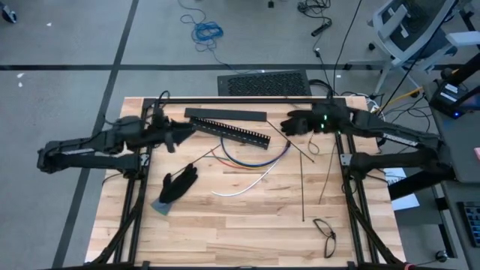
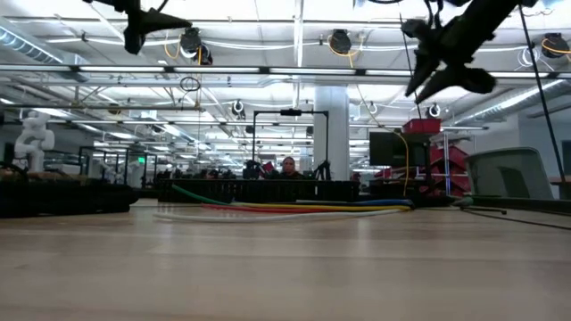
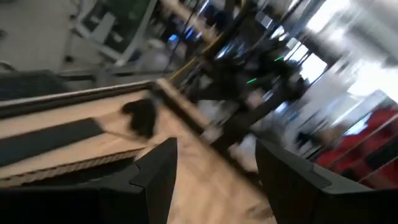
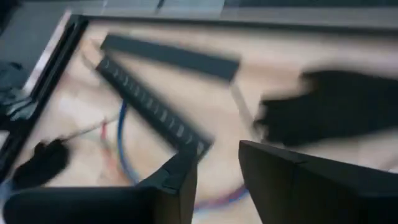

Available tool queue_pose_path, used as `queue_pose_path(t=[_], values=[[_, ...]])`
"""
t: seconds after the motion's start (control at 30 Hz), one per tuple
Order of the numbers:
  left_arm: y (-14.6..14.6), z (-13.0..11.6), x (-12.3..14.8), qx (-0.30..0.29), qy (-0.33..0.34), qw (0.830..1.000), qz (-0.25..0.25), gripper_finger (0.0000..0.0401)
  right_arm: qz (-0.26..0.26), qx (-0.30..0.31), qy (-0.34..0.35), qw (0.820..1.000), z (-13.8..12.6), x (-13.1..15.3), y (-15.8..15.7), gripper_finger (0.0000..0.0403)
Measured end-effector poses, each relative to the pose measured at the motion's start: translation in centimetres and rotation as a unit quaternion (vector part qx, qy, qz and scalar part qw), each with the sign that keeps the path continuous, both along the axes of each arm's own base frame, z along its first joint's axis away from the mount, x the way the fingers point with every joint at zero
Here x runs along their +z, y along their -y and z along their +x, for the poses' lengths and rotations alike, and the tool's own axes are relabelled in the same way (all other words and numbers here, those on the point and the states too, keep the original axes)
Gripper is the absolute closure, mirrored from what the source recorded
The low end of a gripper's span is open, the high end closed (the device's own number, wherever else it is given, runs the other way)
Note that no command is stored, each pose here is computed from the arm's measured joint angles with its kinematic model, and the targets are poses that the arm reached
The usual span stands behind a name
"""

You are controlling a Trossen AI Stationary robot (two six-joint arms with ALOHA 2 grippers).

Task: Ziptie cables
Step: Wrap the cable wires using a zip tie

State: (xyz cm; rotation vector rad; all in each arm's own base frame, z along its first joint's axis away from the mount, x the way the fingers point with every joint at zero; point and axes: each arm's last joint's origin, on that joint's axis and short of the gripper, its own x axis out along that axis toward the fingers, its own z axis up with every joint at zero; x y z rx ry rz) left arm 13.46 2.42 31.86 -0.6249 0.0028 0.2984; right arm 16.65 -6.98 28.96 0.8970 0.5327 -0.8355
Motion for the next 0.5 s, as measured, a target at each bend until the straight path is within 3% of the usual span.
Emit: queue_pose_path(t=[0.1,0.23,0.3,0.5], values=[[0.0,0.3,0.3,-0.005,-0.051,0.998,0.033,0.0189,0.03,-0.001,-0.04,0.999,0.6,-1.1,-3.1,0.0307],[-0.1,0.0,0.8,-0.001,-0.099,0.993,0.065,0.0189,0.03,-0.069,-0.024,0.997,2.6,-3.3,-6.3,0.0306],[-0.1,-0.1,1.1,0.006,-0.101,0.992,0.071,0.0189,0.025,-0.104,-0.023,0.994,3.9,-5.1,-7.3,0.03],[-0.1,-0.8,1.1,0.012,-0.106,0.992,0.072,0.0189,0.024,-0.132,-0.066,0.989,8.4,-10.6,-8.1,0.0265]])
